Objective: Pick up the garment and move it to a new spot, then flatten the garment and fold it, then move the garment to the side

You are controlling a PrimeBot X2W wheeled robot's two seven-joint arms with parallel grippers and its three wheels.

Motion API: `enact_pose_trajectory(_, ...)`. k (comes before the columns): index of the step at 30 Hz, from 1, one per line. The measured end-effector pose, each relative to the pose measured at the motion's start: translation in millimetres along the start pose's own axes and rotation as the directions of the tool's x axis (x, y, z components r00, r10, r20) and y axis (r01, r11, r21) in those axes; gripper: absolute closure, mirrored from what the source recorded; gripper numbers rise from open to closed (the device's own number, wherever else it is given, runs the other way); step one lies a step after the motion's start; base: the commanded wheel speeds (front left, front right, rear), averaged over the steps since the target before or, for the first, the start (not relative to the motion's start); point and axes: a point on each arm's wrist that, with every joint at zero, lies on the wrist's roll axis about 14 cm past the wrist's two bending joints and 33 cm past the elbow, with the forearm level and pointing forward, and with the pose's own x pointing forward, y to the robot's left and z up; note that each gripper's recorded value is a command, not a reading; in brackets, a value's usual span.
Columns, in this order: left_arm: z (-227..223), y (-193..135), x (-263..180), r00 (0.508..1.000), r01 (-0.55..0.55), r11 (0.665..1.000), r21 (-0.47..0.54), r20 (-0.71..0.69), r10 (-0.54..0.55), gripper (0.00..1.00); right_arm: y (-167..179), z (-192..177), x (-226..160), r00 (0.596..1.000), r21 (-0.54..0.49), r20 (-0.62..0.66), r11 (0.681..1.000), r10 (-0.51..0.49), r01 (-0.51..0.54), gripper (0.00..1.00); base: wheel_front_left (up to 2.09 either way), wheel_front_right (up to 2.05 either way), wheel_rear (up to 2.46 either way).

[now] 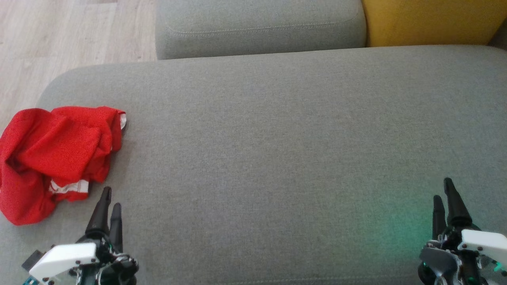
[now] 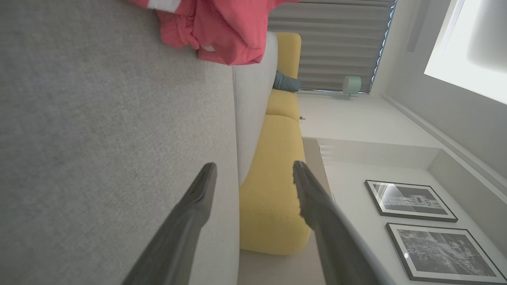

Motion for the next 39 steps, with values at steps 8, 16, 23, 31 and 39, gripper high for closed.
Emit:
enact_pose_trajectory(8, -5.0, -5.7, 2.3, 1.000, 0.016, 1.000, 0.010, -0.001, -0.016, 0.00, 5.3, -4.9, 1.8, 1.000, -0.030, -0.002, 0.999, 0.015, -0.015, 0.00, 0.00, 0.00, 0.00)
enact_pose_trajectory(16, -3.8, -12.2, 3.1, 0.999, 0.033, 0.996, 0.082, 0.009, -0.034, 0.00, 8.6, -5.3, 2.4, 1.000, -0.114, -0.002, 0.993, 0.022, -0.022, 0.00, 0.00, 0.00, 0.00)
enact_pose_trajectory(23, -4.4, -32.7, 8.0, 0.996, 0.087, 0.976, 0.200, 0.011, -0.091, 0.00, 20.1, -3.1, 3.4, 0.999, -0.241, 0.000, 0.969, 0.054, -0.052, 0.00, 0.00, 0.00, 0.00)
enact_pose_trajectory(31, -10.7, -42.2, 8.1, 0.993, 0.115, 0.934, 0.337, -0.010, -0.119, 0.00, 36.0, -7.5, 5.8, 0.995, -0.371, -0.024, 0.923, 0.097, -0.099, 0.00, 0.00, 0.00, 0.00)
enact_pose_trajectory(39, -12.6, -51.0, 7.3, 0.989, 0.140, 0.876, 0.461, -0.021, -0.147, 0.00, 49.5, -13.3, 7.1, 0.990, -0.497, -0.048, 0.856, 0.133, -0.139, 0.00, 0.00, 0.00, 0.00)
